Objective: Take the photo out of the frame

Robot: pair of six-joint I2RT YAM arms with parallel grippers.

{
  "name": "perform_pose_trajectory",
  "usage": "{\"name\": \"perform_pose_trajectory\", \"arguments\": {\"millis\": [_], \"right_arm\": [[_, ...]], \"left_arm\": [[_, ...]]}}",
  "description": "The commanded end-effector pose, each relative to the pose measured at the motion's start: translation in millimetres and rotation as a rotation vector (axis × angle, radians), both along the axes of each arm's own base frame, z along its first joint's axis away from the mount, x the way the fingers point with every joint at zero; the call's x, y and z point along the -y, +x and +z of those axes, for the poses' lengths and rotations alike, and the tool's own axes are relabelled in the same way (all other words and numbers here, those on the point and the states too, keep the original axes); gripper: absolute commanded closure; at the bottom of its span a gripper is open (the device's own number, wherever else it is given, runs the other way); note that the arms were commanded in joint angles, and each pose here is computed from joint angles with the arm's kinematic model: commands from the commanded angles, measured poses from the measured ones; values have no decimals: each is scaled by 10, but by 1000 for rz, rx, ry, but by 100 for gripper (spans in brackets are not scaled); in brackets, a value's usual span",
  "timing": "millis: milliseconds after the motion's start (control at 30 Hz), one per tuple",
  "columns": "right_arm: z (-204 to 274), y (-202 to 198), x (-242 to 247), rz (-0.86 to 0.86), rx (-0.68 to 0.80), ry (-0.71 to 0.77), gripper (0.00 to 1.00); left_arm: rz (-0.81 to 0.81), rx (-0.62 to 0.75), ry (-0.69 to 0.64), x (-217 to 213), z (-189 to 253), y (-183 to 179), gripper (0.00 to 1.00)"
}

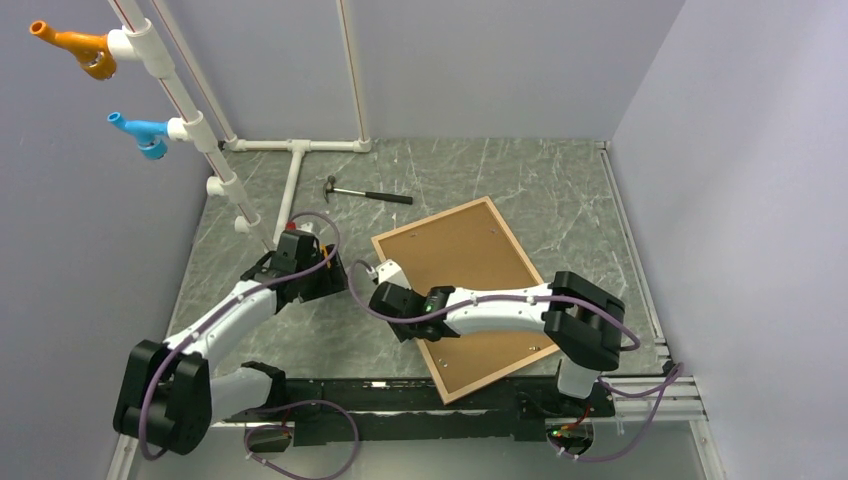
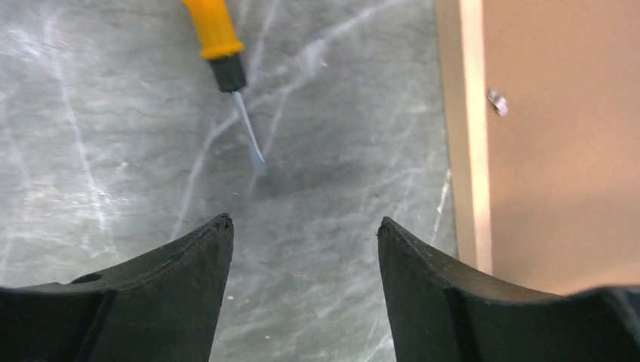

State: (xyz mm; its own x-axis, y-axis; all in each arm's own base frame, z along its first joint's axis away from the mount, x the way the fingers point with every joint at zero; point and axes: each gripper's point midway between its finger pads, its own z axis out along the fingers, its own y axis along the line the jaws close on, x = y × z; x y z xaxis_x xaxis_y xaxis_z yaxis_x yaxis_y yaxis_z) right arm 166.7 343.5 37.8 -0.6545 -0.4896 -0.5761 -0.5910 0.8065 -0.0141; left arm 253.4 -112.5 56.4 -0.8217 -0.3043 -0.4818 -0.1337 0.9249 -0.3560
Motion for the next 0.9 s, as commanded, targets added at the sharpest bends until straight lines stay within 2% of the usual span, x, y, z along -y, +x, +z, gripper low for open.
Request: {"name": "perform_pose_trajectory", "arguments": {"millis": [0,233,433,633,867], "right_arm": [[1,61,71,-56,65,-63,65],[84,128,164,-111,119,-97,64],[256,136,134,-115,147,-51,62],[78,148,96,-117,131,-103,62],[12,168,107,-148,150,-110,67]], "left_arm": [[-68,56,-161,253,174,-73,26],[-117,78,-221,331,231,-206,23],[-160,79,-287,435,184,-286,18],[-192,63,-356,552,115,-322,13],[-178,51,-375,564,68,-343,9]]}}
